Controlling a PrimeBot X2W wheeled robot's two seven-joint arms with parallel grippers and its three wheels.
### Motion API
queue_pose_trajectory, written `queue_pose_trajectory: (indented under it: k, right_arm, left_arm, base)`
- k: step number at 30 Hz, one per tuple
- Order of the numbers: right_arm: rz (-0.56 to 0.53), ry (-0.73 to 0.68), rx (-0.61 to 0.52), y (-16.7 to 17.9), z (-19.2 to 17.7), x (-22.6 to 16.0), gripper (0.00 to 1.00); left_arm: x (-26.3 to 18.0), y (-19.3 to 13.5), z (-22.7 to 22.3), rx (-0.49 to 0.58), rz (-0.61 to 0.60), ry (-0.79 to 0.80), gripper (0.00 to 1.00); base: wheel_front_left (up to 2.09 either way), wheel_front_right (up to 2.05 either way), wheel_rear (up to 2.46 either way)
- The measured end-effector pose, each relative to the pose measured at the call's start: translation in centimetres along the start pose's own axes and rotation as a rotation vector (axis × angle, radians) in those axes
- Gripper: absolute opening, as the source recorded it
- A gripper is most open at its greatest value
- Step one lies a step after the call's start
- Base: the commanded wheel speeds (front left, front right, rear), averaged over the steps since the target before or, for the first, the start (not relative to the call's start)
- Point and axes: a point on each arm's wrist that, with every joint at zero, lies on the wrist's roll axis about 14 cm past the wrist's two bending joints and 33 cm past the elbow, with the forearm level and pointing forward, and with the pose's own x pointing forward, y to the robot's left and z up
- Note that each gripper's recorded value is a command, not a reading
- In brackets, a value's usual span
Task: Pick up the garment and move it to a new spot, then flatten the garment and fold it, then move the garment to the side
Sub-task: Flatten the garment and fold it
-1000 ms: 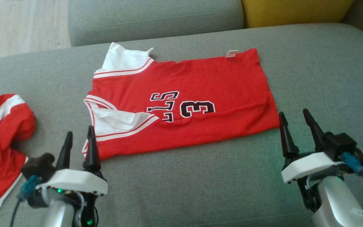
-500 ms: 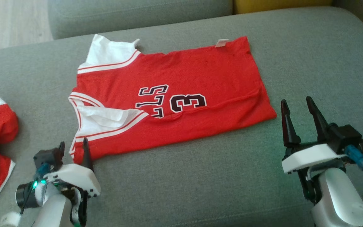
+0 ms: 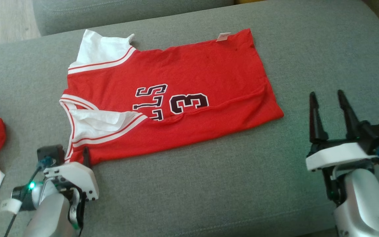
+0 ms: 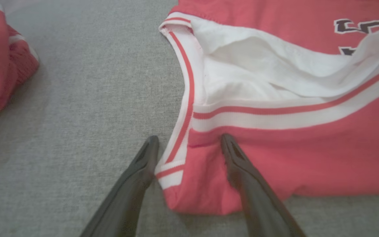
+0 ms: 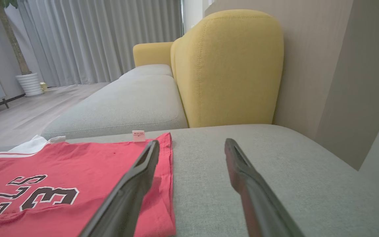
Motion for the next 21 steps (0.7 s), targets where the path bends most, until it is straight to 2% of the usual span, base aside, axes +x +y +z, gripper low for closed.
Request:
queue_pose_trajectory:
  k: [1, 2, 5, 9, 16, 21]
  right_arm:
    - [-0.01, -0.005, -0.001, -0.3, 0.2, 0.0, 1.0]
    - [-0.017, -0.008, -0.003, -0.6, 0.3, 0.1, 1.0]
    - [-0.021, -0.011, -0.001, -0.7, 0.4, 0.1, 1.0]
    - [-0.01, 0.02, 0.006, -0.1, -0.1, 0.2, 1.0]
    - [0.021, 0.23, 0.082, 1.7, -4.5, 0.4, 1.0]
    - [0.025, 0.363, 0.141, 2.4, -7.1, 1.4, 1.0]
  left_arm:
    - [0.0, -0.1, -0.1, 0.003, -0.008, 0.007, 0.55]
    - [0.0, -0.2, 0.0, 0.004, -0.02, 0.009, 0.0]
    - [-0.1, -1.3, 0.3, 0.001, -0.059, -0.002, 0.0]
    - [-0.3, -1.3, 1.1, -0.015, -0.054, -0.049, 0.0]
    - [-1.5, -1.1, 5.4, -0.083, -0.05, -0.247, 0.0]
    - [-2.3, -1.2, 6.4, -0.105, -0.061, -0.298, 0.0]
  base:
    - [0.0, 0.0, 0.0]
    - [0.0, 0.0, 0.0]
    - [0.0, 0.0, 0.0]
    - [0.0, 0.0, 0.0]
    - [0.0, 0.0, 0.0]
    - [0.0, 0.0, 0.0]
